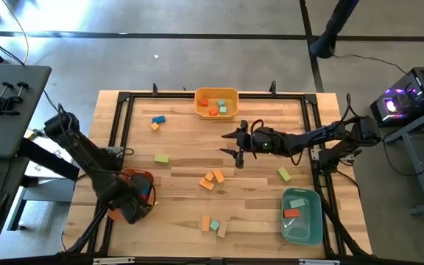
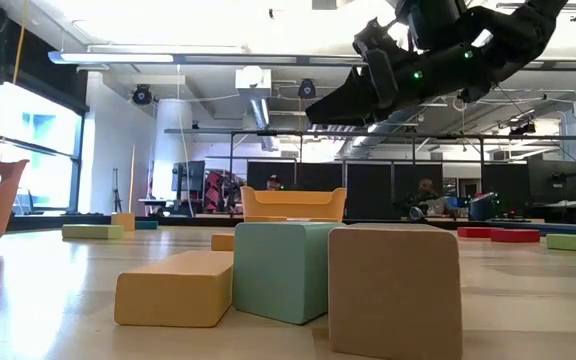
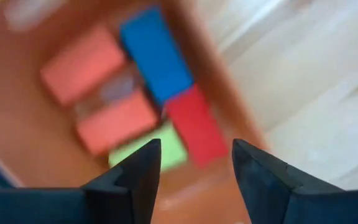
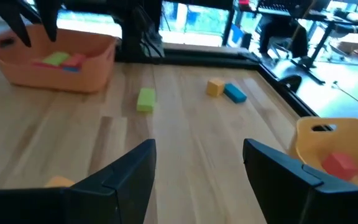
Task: Sort blocks by size
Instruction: Put the thin light green block into the green bin
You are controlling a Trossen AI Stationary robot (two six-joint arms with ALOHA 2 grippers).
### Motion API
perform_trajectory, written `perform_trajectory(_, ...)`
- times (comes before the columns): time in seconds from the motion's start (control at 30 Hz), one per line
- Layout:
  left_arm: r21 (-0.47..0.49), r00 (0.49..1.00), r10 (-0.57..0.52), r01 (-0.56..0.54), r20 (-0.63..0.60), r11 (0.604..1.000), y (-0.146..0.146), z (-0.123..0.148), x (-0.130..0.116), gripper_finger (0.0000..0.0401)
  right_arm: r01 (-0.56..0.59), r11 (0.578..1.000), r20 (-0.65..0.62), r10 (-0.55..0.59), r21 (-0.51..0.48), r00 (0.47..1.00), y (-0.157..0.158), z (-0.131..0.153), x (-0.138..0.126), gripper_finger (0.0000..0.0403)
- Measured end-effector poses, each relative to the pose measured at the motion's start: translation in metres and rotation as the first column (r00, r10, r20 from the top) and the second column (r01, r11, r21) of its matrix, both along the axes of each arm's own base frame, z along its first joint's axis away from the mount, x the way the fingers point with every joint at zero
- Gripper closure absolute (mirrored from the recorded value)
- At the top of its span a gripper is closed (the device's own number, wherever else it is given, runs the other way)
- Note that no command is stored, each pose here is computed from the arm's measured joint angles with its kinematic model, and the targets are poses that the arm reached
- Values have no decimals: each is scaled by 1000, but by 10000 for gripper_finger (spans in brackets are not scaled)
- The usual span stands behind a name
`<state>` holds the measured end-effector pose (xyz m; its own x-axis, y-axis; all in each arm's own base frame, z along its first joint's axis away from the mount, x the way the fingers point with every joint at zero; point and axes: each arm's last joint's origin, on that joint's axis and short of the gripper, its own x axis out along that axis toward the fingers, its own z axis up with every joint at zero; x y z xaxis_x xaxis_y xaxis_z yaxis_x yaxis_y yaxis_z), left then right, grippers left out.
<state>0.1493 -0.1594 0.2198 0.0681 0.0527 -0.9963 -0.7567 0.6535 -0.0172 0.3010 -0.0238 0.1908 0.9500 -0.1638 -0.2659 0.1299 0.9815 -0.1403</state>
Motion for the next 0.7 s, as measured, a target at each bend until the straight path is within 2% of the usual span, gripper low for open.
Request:
perform_trajectory(0.1, 139, 984, -46, 22, 174, 990, 5, 5, 4, 216, 28, 999, -32, -29, -20, 999, -1, -3, -1, 165)
perform_trajectory(0.23, 344, 911, -153, 14, 383, 939, 10, 10, 15, 218, 45, 999, -56, -47, -25, 997, -1, -5, -2, 165)
perform_trajectory(0.37, 418, 878, -210, 12, 431, 908, 18, 12, 30, 218, 32, 999, -62, -34, -31, 997, 3, -5, -2, 165)
perform_trajectory(0.47, 455, 871, -245, 28, 426, 890, 30, 14, 47, 218, 9, 999, -71, -12, -34, 997, 9, -4, -3, 165)
perform_trajectory(0.57, 484, 857, -326, 106, 398, 869, 47, 12, 68, 219, -17, 999, -108, 14, -27, 994, 17, -2, -7, 165)
perform_trajectory(0.63, 482, 820, -422, 210, 387, 851, 61, 2, 83, 222, -34, 999, -158, 32, -7, 987, 24, -2, -12, 165)
perform_trajectory(0.7, 484, 744, -509, 284, 433, 828, 76, -10, 99, 225, -46, 999, -215, 51, 28, 975, 33, -4, -17, 165)
